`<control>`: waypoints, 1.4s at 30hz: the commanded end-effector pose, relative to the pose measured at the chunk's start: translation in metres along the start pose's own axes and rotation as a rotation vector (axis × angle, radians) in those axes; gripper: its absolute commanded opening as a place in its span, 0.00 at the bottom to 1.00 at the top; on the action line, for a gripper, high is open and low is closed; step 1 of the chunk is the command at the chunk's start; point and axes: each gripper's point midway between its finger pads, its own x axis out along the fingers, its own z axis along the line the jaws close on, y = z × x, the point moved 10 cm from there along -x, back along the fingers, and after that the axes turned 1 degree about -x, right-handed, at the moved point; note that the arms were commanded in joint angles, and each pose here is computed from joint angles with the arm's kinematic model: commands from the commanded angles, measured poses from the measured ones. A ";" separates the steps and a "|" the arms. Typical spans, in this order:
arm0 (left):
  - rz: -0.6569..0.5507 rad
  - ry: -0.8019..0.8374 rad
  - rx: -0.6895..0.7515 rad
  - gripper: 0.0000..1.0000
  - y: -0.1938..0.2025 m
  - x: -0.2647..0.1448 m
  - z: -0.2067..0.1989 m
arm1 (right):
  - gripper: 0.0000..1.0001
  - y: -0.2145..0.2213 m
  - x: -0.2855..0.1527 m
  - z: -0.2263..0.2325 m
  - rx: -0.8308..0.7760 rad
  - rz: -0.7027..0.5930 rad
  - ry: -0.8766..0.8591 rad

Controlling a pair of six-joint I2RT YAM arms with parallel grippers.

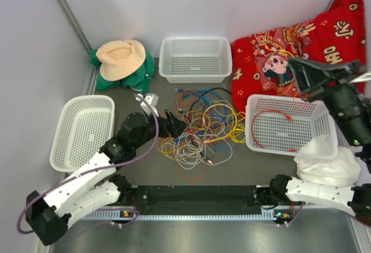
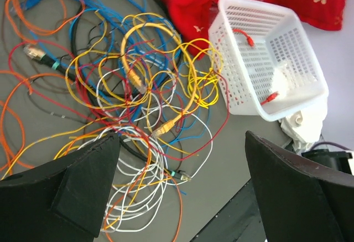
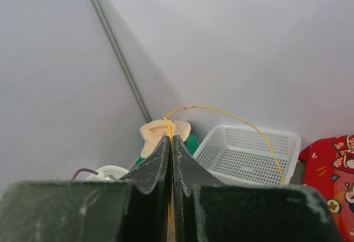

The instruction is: Untangle the cables

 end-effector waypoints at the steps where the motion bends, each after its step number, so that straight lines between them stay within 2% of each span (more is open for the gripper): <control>1: -0.004 -0.167 -0.088 0.99 0.004 -0.002 0.011 | 0.00 0.044 0.046 0.014 -0.119 0.151 0.083; 3: 0.018 -0.274 -0.105 0.98 0.005 -0.006 0.017 | 0.00 0.060 0.068 0.020 -0.162 0.201 0.111; 5: 0.050 -0.470 -0.135 0.98 0.015 -0.012 0.034 | 0.00 0.075 0.092 0.025 -0.158 0.243 0.105; 8: 0.102 -0.587 -0.169 0.98 0.026 -0.018 0.044 | 0.00 0.087 0.121 0.019 -0.113 0.282 0.107; 9: 0.113 -0.596 -0.185 0.98 0.029 -0.019 0.045 | 0.00 0.108 0.140 0.019 -0.115 0.328 0.113; 13: 0.175 -0.573 -0.236 0.99 0.042 -0.022 0.047 | 0.00 0.144 0.186 0.006 -0.118 0.374 0.134; 18: 0.204 -0.505 -0.214 0.98 0.048 -0.023 0.046 | 0.00 0.176 0.223 -0.012 -0.141 0.332 0.134; 22: 0.202 -0.484 -0.208 0.98 0.051 -0.024 0.047 | 0.00 0.201 0.255 -0.031 -0.101 0.316 0.115; 24: 0.187 -0.459 -0.215 0.98 0.052 -0.023 0.047 | 0.00 0.196 0.270 -0.035 -0.089 0.262 0.082; 28: 0.208 -0.465 -0.243 0.98 0.063 -0.020 0.054 | 0.00 0.220 0.306 -0.050 -0.073 0.275 0.071; 29: 0.217 -0.465 -0.246 0.98 0.065 -0.020 0.054 | 0.00 0.212 0.315 -0.050 -0.072 0.245 0.065; 30: 0.226 -0.475 -0.249 0.98 0.067 -0.018 0.056 | 0.00 0.239 0.327 -0.062 -0.076 0.288 0.080; 37: 0.258 -0.484 -0.275 0.97 0.070 -0.014 0.056 | 0.00 0.315 0.356 -0.118 -0.025 0.347 0.178; 38: 0.261 -0.485 -0.275 0.97 0.070 -0.013 0.056 | 0.09 0.318 0.359 -0.119 -0.019 0.352 0.171; 39: 0.267 -0.490 -0.274 0.97 0.071 -0.012 0.056 | 0.46 0.326 0.359 -0.122 -0.009 0.373 0.179; 42: 0.257 -0.501 -0.263 0.98 0.068 -0.012 0.056 | 0.85 0.331 0.352 -0.119 0.024 0.372 0.175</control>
